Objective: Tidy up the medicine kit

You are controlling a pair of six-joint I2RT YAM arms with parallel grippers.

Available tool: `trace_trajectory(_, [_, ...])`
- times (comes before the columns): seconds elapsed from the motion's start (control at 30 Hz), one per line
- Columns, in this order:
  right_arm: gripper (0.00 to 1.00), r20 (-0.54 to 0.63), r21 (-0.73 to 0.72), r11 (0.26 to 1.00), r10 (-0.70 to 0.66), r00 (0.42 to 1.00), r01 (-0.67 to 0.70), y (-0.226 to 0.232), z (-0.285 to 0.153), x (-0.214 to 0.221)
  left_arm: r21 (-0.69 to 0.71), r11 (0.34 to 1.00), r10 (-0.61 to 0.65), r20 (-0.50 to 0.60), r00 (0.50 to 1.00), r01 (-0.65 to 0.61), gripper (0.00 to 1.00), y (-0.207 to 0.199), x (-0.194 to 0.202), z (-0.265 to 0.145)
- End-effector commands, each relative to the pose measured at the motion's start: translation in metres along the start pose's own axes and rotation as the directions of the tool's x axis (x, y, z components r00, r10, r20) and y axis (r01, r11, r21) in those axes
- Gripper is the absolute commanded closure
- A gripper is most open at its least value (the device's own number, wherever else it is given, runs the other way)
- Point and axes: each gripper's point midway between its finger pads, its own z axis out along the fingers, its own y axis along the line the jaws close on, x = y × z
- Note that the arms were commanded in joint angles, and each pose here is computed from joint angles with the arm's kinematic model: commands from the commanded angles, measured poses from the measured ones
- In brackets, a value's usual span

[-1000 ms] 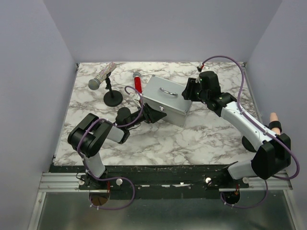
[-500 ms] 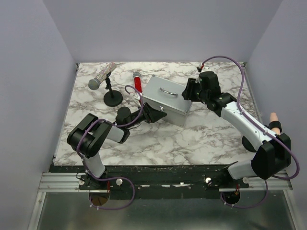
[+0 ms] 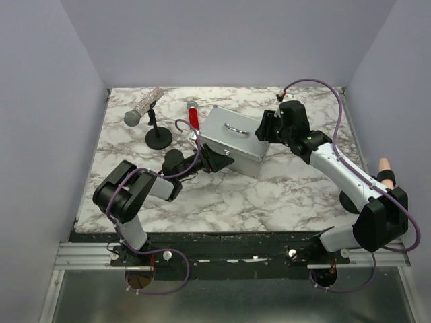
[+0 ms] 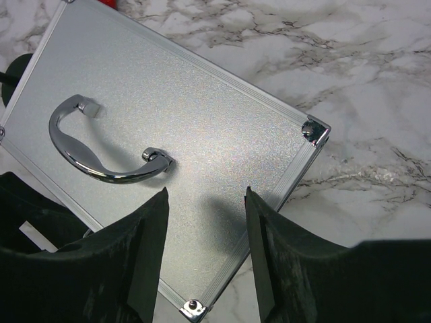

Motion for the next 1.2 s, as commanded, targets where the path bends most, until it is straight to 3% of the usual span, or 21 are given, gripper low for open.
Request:
trace_trajectory(0.0, [0.42,0.009,-0.008,1.0,-0.008,1.0,0.008,0.0,0.001,0.0,0.337,0.899,0.21,0.226,0.951,-0.278,0.22,-0.101,-0.047,-0.01])
trace_trajectory(0.5, [0.41,0.008,-0.007,1.0,-0.01,1.0,0.01,0.0,0.001,0.0,0.32,0.919,0.186,0.166,0.968,-0.231,0.16,-0.089,-0.03,-0.017])
trace_trajectory(1.17, [0.41,0.009,-0.004,1.0,-0.013,1.0,0.013,-0.002,0.001,0.002,0.303,0.925,0.174,0.195,0.965,-0.228,0.16,-0.082,-0.038,-0.009])
